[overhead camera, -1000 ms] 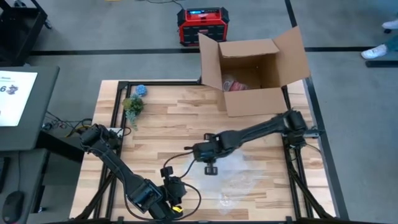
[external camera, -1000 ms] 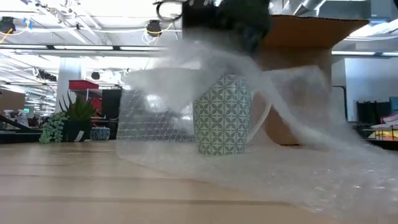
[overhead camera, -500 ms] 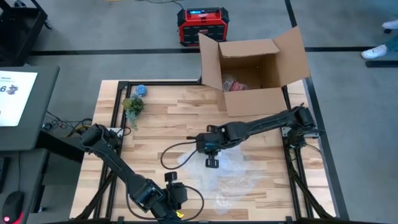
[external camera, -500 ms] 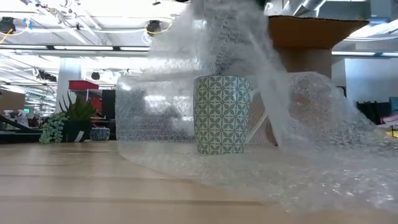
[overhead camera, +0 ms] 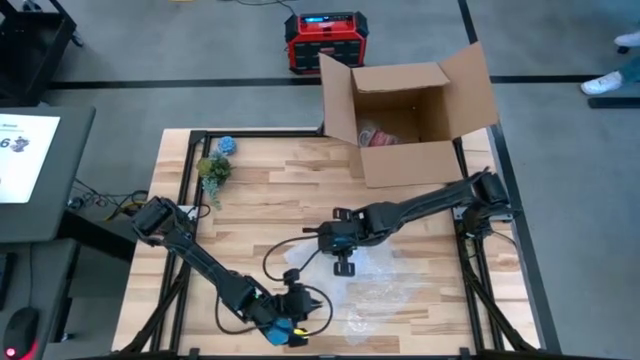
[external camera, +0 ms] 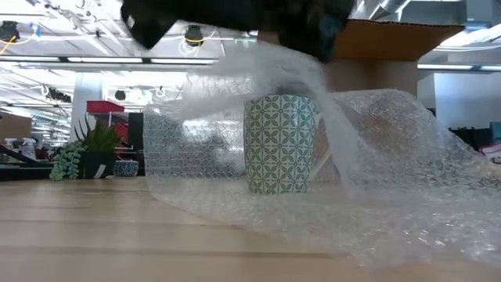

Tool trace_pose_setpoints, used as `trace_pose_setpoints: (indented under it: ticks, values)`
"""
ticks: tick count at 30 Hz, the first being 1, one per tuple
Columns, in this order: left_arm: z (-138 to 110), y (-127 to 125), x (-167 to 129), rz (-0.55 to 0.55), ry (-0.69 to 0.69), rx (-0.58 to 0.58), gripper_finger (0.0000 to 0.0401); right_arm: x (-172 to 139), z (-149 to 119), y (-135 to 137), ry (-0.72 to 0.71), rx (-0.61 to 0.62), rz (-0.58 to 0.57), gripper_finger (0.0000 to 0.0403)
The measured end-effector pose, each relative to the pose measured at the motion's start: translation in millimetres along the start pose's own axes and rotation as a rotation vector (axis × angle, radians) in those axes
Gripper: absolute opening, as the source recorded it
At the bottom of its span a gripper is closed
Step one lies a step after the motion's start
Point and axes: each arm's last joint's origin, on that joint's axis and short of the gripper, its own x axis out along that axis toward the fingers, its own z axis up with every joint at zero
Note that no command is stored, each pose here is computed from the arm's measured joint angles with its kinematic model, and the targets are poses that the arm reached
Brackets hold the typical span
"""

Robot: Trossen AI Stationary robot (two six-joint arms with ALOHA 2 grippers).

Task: Wrap mug
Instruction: Wrap the white patterned mug in the bubble wrap

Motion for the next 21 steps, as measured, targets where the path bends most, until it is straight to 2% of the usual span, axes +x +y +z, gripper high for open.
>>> trace_pose_setpoints:
  ticks: [7, 11, 14, 18, 21]
  values:
    - [8, 0, -1, 0.090, -0.121, -0.008, 0.0001, 0, 1, 0, -0.025, -0.002, 0.005, 0.0000]
    - [10, 3, -1, 0.199, -0.180, -0.039, 0.0000, -31, 9, 5, -0.102, -0.007, 0.018, 0.0000]
    - [10, 5, -2, 0.245, -0.206, -0.059, 0.0000, -56, 5, 10, -0.144, -0.023, -0.022, 0.0000]
    - [9, 9, -1, 0.319, -0.236, -0.091, 0.0000, -97, -9, 24, -0.193, -0.045, -0.105, 0.0000]
    - [10, 13, 1, 0.360, -0.248, -0.111, 0.0000, -113, -28, 39, -0.200, -0.091, -0.082, 0.0000]
